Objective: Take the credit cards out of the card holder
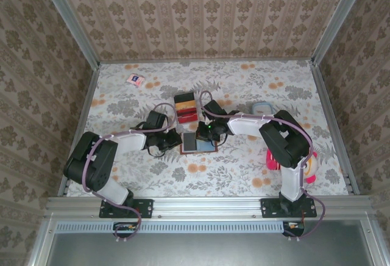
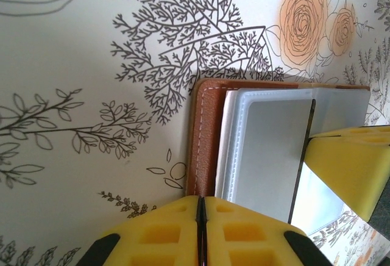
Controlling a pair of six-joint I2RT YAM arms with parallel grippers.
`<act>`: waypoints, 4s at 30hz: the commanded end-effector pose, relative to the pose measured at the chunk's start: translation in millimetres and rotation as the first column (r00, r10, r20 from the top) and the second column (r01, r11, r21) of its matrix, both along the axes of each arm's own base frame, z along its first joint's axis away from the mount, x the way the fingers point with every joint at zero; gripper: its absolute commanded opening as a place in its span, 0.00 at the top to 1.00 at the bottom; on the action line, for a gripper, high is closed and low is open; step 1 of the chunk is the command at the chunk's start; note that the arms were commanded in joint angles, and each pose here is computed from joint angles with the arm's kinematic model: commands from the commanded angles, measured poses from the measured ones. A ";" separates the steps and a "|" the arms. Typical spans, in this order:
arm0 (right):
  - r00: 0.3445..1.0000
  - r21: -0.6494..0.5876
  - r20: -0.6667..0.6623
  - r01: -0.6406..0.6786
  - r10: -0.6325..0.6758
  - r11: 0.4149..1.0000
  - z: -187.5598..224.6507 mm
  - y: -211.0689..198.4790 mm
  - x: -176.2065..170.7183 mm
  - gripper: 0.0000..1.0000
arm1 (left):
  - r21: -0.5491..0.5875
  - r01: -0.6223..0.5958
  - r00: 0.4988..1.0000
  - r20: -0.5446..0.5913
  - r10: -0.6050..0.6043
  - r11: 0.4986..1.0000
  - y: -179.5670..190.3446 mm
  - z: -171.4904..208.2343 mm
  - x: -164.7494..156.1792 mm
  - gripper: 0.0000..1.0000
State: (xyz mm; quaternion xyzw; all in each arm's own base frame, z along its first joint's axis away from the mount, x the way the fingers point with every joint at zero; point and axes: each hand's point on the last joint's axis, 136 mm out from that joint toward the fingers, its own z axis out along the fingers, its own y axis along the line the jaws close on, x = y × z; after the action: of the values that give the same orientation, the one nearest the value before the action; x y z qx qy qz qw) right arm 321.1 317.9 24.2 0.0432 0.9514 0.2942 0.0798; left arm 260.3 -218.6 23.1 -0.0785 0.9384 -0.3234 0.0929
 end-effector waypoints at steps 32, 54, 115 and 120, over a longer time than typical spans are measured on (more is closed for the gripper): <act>0.991 0.038 -0.129 -0.024 0.029 0.999 -3.7 -1.4 -26.8 0.77 | -0.023 0.043 0.998 -0.036 -0.044 0.999 -10.2 -0.9 -1.1 0.92; 0.990 0.101 -0.124 -0.054 0.066 0.993 -5.4 9.9 -25.1 0.81 | -0.030 0.037 0.998 0.058 -0.036 0.999 -6.6 30.8 5.1 0.93; 0.993 0.020 -0.060 -0.102 0.103 0.995 6.0 -17.9 -23.4 0.94 | -0.042 0.049 0.998 0.034 -0.047 0.998 -4.8 22.0 2.9 0.95; 0.993 0.047 -0.065 -0.099 0.102 0.994 6.1 -12.8 -21.6 0.91 | -0.061 0.027 0.996 0.083 -0.022 0.998 -6.2 36.3 9.4 0.95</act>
State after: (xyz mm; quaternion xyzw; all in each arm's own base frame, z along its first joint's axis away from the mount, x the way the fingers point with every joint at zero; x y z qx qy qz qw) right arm 298.1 308.5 25.2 0.0017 0.9473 0.3189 0.0306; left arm 264.2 -223.4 45.3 -0.0601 0.9310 -0.3444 0.1048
